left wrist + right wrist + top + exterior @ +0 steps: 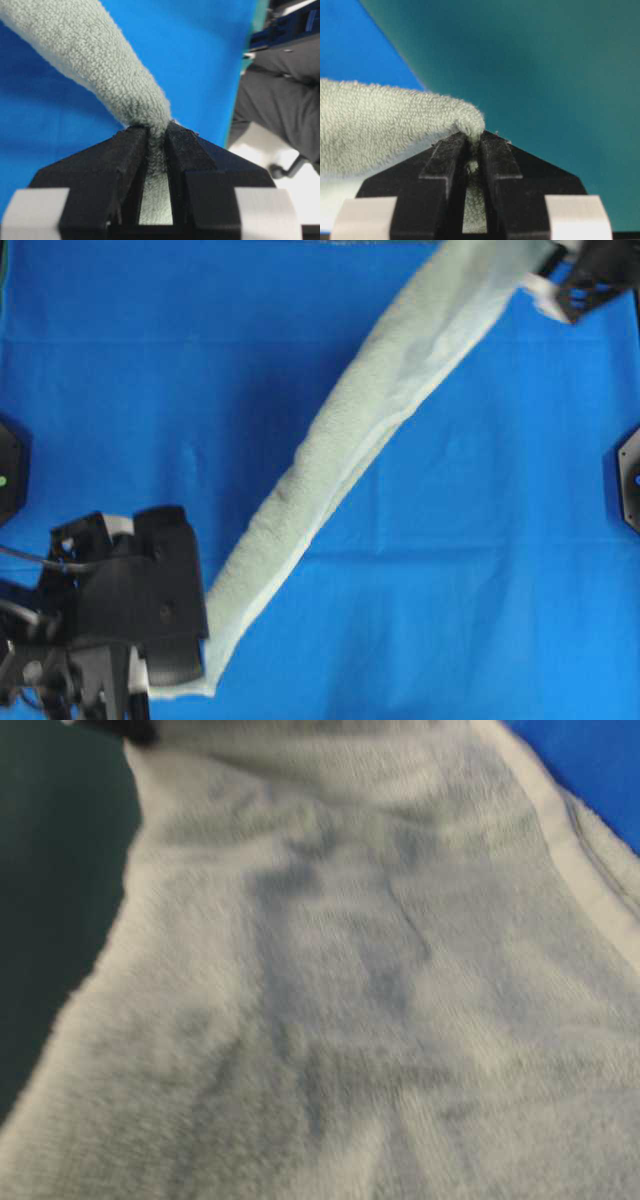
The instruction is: Fold a bath towel.
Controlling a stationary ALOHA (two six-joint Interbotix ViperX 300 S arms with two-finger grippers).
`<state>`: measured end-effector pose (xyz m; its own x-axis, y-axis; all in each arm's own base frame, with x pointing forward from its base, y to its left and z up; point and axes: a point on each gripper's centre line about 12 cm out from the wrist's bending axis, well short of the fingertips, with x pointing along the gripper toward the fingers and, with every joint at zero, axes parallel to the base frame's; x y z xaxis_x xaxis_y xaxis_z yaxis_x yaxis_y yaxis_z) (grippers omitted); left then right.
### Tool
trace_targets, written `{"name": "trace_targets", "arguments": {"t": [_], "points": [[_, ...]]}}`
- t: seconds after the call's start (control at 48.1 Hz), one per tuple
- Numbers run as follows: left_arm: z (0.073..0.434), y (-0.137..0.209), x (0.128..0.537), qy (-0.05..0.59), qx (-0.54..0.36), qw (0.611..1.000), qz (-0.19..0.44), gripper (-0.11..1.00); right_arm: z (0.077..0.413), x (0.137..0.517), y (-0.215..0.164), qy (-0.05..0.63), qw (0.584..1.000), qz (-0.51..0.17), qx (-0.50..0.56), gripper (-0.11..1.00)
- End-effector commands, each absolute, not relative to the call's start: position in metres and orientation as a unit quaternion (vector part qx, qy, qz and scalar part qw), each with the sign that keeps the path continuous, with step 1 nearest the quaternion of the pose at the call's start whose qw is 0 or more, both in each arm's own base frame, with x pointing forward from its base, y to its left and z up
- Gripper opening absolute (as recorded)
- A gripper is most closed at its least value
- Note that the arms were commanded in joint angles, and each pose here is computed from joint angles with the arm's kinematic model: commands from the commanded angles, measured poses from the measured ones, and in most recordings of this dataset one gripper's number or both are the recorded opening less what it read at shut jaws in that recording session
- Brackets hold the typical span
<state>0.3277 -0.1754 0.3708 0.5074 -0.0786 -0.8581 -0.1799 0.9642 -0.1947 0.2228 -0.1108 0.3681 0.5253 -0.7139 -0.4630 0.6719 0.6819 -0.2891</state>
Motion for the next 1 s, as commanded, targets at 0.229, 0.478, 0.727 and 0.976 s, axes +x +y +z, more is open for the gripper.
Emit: {"name": "trace_targets", "arguments": {"t": [0.229, 0.478, 0.727, 0.976], "points": [[0.405, -0.216, 0.345, 0.456, -0.118, 0.882, -0.02, 0.11, 0.384, 0.166, -0.054, 0.313, 0.861, -0.401, 0.023, 0.11], [0.393, -0.205, 0.342, 0.473, -0.089, 0.877, 0.014, 0.11, 0.357, 0.195, -0.049, 0.356, 0.827, -0.434, -0.022, 0.11], [0.329, -0.16, 0.312, 0.509, -0.109, 0.851, 0.076, 0.11, 0.287, 0.244, -0.105, 0.398, 0.806, -0.438, 0.012, 0.11], [0.242, -0.094, 0.247, 0.528, -0.176, 0.815, 0.16, 0.11, 0.223, 0.286, -0.18, 0.398, 0.83, -0.389, 0.033, 0.11]]}}
